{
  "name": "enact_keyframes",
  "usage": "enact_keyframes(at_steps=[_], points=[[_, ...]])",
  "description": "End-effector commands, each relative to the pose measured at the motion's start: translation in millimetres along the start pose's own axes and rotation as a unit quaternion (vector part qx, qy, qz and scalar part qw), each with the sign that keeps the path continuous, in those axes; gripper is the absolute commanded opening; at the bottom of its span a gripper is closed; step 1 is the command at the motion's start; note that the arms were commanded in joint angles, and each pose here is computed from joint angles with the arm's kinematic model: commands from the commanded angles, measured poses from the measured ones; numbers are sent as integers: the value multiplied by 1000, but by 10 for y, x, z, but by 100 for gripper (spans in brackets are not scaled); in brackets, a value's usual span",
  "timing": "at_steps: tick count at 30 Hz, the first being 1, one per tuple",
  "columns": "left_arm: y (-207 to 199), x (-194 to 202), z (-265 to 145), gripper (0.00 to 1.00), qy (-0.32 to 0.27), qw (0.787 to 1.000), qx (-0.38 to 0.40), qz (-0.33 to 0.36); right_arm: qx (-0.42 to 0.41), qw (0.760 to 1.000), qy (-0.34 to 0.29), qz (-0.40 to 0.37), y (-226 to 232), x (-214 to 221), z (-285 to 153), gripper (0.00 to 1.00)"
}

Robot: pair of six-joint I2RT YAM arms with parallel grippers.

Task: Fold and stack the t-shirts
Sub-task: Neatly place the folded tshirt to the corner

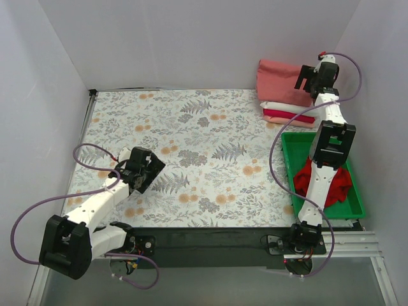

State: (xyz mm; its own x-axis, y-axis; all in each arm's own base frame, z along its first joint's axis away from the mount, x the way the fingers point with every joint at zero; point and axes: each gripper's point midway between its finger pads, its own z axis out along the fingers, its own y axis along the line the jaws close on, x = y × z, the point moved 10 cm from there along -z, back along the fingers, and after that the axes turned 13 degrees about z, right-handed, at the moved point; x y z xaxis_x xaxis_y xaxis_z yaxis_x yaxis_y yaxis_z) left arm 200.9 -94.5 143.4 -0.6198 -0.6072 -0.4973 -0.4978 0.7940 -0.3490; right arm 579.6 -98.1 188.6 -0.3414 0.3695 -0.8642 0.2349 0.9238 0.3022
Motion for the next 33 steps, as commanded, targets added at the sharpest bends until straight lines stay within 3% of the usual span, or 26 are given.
enact_keyframes(at_steps=[1,7,13,16,23,28,33], points=[[-99,-141,-137,95,-34,999,21,4,-35,997,-73,-4,296,-531,-445,98],[-150,-285,-387,95,-77,995,55,2,-48,998,-45,-19,532,-353,-893,98],[-275,-502,-717,96,-136,984,116,-23,-48,996,-73,-22,813,-190,-1596,98],[-311,-605,-828,96,-168,977,126,-31,-52,995,-87,-10,822,26,-2011,98],[-352,-694,-954,96,-182,975,129,-14,-56,993,-100,22,684,527,-2839,98],[-282,-646,-965,96,-184,974,131,-18,-77,987,-132,51,631,610,-3041,98],[-242,-606,-936,96,-185,973,135,-18,-102,986,-111,68,713,524,-2884,98]])
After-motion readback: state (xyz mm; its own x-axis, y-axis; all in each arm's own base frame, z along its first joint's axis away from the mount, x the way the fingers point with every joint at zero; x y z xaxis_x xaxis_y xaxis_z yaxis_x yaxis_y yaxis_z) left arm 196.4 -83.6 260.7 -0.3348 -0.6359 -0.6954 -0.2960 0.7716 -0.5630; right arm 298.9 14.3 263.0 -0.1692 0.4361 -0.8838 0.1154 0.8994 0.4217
